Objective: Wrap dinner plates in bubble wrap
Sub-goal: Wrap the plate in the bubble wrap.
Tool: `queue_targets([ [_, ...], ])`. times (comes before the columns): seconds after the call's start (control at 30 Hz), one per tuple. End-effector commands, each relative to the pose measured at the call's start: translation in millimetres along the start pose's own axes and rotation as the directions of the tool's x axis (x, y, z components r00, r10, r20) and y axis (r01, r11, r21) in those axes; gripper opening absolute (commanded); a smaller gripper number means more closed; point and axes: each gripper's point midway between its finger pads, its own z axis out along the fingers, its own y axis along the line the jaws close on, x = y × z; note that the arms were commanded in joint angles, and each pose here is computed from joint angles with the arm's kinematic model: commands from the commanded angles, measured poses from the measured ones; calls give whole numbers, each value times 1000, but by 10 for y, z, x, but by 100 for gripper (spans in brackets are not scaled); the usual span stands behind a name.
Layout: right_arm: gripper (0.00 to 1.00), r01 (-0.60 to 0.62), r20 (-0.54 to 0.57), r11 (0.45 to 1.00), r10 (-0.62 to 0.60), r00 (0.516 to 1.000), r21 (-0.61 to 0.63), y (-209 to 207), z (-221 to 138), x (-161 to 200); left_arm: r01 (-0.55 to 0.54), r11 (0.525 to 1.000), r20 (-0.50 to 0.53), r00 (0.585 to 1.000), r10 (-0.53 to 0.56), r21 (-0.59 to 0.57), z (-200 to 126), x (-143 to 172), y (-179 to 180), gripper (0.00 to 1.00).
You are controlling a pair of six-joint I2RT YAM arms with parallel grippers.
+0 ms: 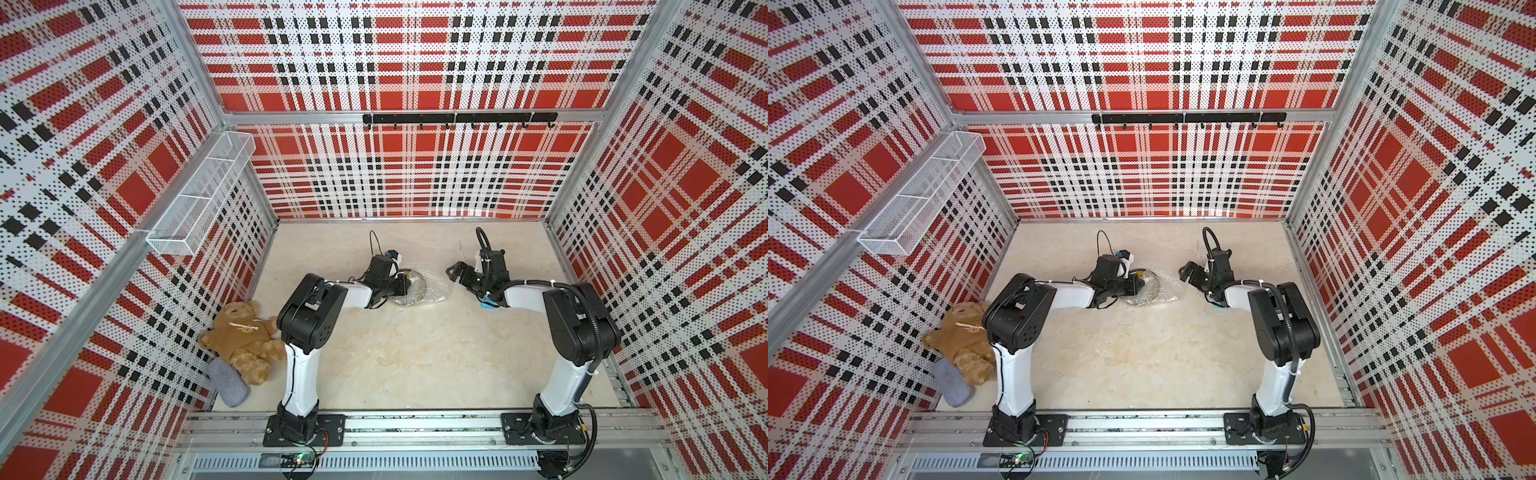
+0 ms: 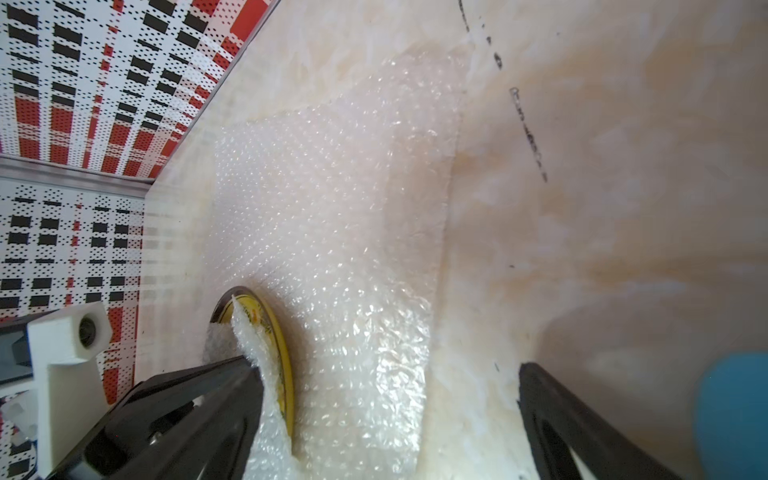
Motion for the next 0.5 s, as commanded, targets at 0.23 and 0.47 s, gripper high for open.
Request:
queue_targets([
  [0.23, 84, -81, -44, 996, 82, 996, 29, -146, 668, -67, 50, 990, -214, 974, -78, -130, 2, 695, 412, 15],
  [0.47, 58, -146, 71, 975, 159, 985, -166, 125, 776, -355, 55, 989, -211, 974, -83, -134, -7, 680, 438, 15],
])
